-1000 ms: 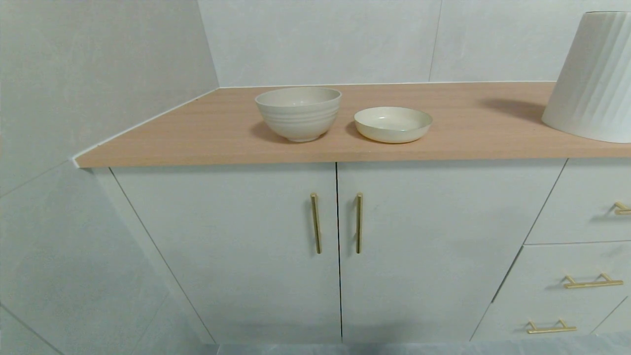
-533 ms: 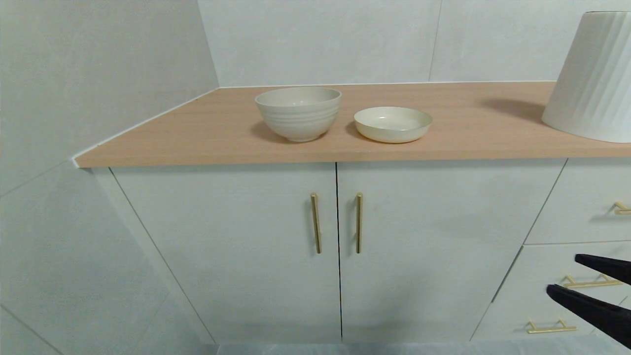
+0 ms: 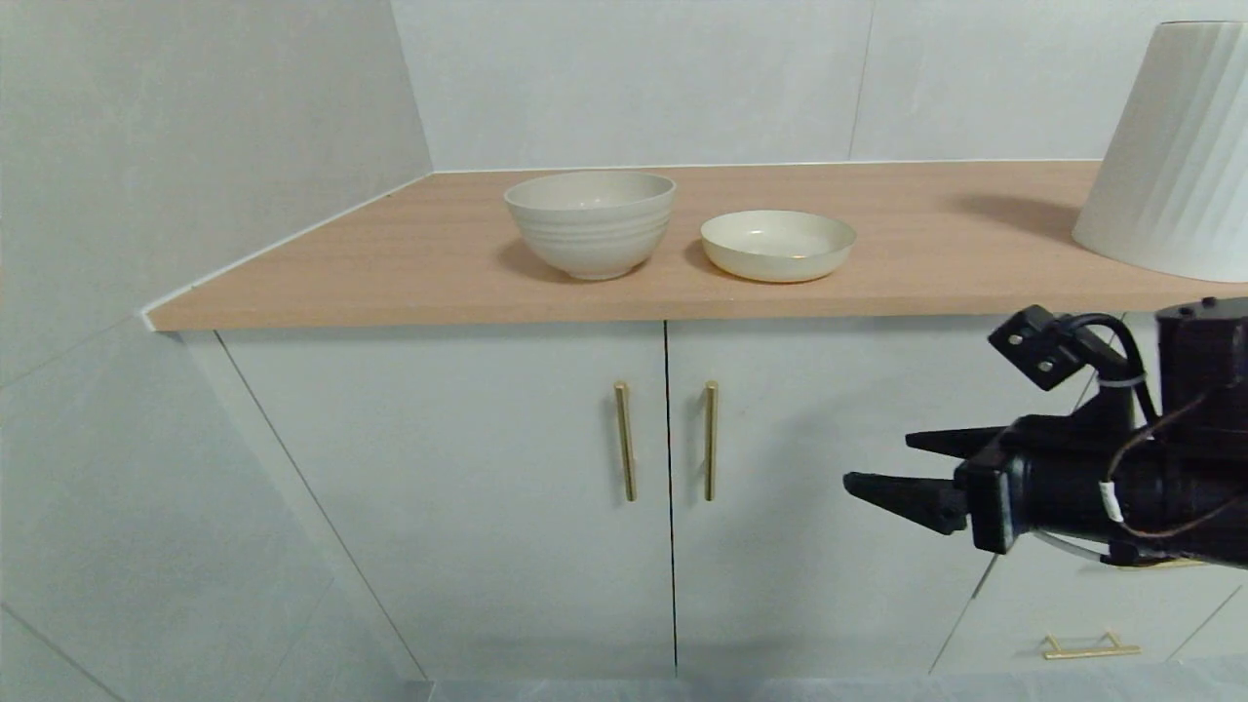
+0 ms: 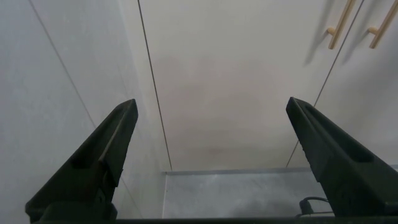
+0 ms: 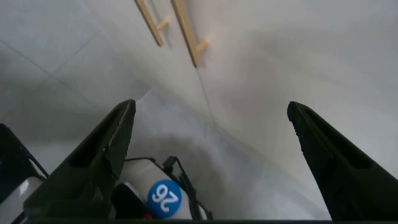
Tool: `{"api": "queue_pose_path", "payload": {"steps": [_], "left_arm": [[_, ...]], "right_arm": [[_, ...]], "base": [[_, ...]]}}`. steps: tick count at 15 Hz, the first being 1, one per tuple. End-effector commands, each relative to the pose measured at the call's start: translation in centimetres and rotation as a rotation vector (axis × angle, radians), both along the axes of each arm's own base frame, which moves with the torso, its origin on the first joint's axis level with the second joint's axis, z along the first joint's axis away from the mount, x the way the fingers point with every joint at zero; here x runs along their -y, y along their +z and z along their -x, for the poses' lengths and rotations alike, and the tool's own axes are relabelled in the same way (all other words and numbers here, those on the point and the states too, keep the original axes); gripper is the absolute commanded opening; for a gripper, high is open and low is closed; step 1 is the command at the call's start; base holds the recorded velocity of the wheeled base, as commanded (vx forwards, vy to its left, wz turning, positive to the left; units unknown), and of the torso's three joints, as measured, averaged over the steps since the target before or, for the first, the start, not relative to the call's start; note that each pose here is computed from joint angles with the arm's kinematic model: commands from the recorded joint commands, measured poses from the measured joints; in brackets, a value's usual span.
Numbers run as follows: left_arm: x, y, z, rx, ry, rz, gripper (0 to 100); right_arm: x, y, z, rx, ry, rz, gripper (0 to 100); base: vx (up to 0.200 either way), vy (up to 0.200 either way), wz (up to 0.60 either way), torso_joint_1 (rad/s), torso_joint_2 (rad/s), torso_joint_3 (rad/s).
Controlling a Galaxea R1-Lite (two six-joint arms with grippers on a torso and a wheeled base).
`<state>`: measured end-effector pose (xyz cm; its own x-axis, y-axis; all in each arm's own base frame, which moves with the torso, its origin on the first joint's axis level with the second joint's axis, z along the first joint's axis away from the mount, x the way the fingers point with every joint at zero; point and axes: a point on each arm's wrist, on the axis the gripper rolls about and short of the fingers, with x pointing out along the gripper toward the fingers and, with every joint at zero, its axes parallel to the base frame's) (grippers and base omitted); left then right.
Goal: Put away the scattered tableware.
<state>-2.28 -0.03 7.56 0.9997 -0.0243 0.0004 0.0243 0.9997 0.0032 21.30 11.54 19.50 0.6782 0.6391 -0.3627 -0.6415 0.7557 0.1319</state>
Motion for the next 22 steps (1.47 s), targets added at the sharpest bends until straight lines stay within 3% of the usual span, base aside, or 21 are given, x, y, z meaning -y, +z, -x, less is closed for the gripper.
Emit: {"api": "queue_pose_path", "payload": {"steps": [1,3,5,13,22], "left_arm": [[0.0,0.0,0.0,0.001,0.000,0.000,100],[0.0,0.0,0.0,0.001,0.000,0.000,100],[0.0,0.0,0.0,0.001,0.000,0.000,100],[0.0,0.0,0.0,0.001,0.000,0.000,100],[0.0,0.0,0.0,0.000,0.000,0.000,100]], "right_arm": [[-2.7,-1.1,-2.1,-0.042,0.050,0.022,100],[-5.0,-0.8,-2.8,-0.051,0.095,-0.006,100],[-7.1,-1.2,-2.7,-0.135,0.110,-0.073,100],[-10.0,-4.7,-5.9,-0.074,0.112,-0.153,100],[-11.8,-5.9,-7.7,-0.063,0.098,-0.285,100]], "base": [[0.000,0.000,0.00,0.000,0.00,0.000],[0.000,0.000,0.00,0.000,0.00,0.000],[0.000,0.000,0.00,0.000,0.00,0.000],[0.000,0.000,0.00,0.000,0.00,0.000],[0.000,0.000,0.00,0.000,0.00,0.000]]}}
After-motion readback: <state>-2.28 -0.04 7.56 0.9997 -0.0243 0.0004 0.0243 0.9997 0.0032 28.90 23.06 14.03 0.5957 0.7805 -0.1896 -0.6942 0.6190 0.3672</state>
